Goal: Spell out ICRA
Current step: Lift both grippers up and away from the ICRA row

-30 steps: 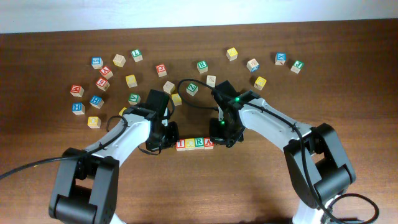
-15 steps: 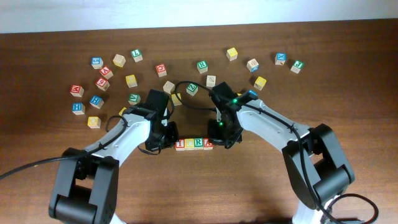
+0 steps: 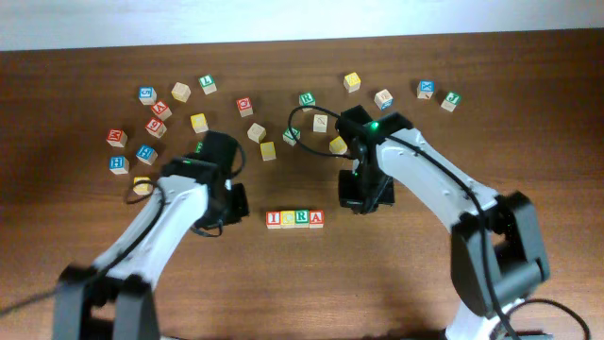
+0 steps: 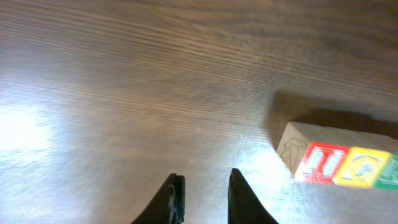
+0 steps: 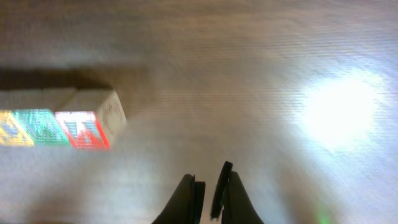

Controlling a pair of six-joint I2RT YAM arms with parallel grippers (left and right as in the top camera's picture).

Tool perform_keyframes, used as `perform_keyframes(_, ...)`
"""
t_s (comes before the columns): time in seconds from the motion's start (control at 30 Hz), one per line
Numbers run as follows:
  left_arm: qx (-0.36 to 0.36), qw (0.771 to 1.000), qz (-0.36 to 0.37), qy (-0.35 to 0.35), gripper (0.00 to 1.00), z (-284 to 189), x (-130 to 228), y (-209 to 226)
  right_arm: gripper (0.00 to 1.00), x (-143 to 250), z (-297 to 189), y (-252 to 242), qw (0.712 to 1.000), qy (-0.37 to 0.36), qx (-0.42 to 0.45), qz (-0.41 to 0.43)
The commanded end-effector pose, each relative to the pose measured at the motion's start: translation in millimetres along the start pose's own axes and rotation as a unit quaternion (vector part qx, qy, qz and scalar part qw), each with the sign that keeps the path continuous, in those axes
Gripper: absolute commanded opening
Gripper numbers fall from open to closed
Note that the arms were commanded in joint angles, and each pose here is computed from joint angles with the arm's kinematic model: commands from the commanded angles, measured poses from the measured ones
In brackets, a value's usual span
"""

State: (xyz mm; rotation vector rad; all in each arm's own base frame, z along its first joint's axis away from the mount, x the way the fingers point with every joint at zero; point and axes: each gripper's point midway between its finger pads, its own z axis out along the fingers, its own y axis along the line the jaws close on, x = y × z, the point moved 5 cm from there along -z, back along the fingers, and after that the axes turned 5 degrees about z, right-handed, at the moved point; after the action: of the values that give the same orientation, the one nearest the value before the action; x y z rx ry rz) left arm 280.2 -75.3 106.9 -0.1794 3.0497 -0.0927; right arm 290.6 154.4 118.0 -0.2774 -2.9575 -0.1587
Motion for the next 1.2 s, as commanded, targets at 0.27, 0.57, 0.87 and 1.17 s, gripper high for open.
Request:
perform_keyframes(0.27,0.015,0.98,-0.106,-0.167,0.99,-111,0,63,0.98,157,-174,-95,0.968,-0.24,-0.071,-0.015)
perform_keyframes(0.57,0.007,0.978,-0.132,-0.164,0.99,-110,0,77,0.98,217,-176,-136,0.929,-0.335,-0.161,0.009)
perform_keyframes(0.87,0.007,0.978,-0.132,-0.164,0.99,-111,0,77,0.98,217,-176,-136,0.929,-0.333,-0.16,0.009)
perform_keyframes(1.17,0.007,0.978,-0.132,-0.164,0.99,-110,0,77,0.98,204,-182,-144,0.912,-0.392,-0.118,-0.011)
